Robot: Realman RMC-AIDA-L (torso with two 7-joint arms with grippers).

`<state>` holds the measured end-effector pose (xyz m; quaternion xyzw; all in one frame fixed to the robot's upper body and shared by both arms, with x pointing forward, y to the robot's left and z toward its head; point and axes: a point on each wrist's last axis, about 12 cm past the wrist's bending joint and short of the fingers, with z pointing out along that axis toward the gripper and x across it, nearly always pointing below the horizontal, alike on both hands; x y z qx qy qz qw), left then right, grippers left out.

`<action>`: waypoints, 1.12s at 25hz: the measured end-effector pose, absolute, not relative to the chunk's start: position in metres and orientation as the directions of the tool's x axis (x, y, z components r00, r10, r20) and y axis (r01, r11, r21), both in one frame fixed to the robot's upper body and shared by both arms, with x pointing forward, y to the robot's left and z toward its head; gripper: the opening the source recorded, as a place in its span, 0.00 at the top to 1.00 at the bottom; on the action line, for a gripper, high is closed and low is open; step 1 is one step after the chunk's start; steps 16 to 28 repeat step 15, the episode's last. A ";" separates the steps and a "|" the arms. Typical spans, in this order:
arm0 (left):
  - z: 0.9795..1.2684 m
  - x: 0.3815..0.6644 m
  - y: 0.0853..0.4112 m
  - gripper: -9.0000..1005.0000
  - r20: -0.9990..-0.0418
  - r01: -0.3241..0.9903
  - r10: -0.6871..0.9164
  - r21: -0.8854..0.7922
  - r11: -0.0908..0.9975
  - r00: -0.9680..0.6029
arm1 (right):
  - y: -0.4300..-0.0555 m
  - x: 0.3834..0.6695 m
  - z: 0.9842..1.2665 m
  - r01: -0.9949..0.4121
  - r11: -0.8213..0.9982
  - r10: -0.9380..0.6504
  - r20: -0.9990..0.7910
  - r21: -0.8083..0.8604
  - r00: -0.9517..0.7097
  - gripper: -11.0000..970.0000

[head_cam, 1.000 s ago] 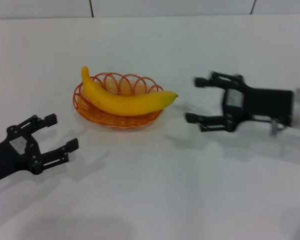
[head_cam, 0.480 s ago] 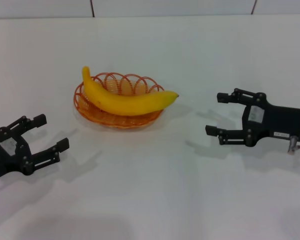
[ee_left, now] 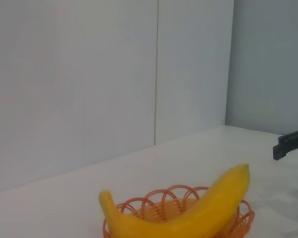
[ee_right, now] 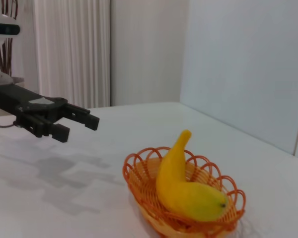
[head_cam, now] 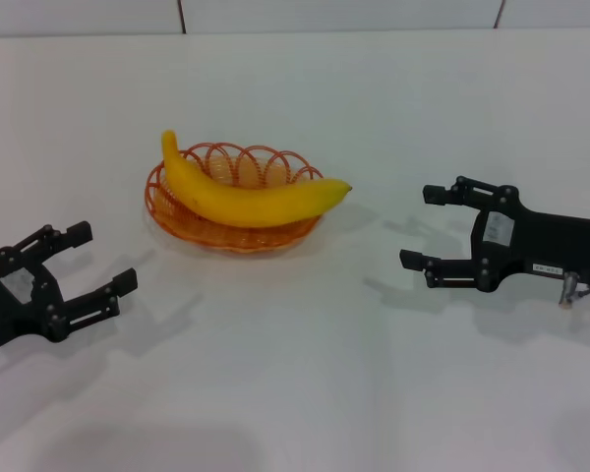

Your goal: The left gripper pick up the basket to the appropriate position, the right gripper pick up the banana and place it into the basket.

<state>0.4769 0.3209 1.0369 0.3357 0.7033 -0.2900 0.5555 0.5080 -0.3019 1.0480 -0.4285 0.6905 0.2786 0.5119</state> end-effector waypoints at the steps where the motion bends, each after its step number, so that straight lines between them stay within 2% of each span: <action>1: 1.037 0.477 0.321 0.13 -0.976 0.794 0.150 -0.035 0.606 -0.157 | -0.302 0.508 1.047 -0.875 0.481 -0.309 -0.944 -0.053 -0.113 0.07; 28: 1.035 0.473 0.326 0.12 -0.977 0.776 0.144 -0.033 0.630 -0.159 | -0.312 0.502 1.042 -0.860 0.507 -0.317 -0.939 -0.051 -0.131 0.07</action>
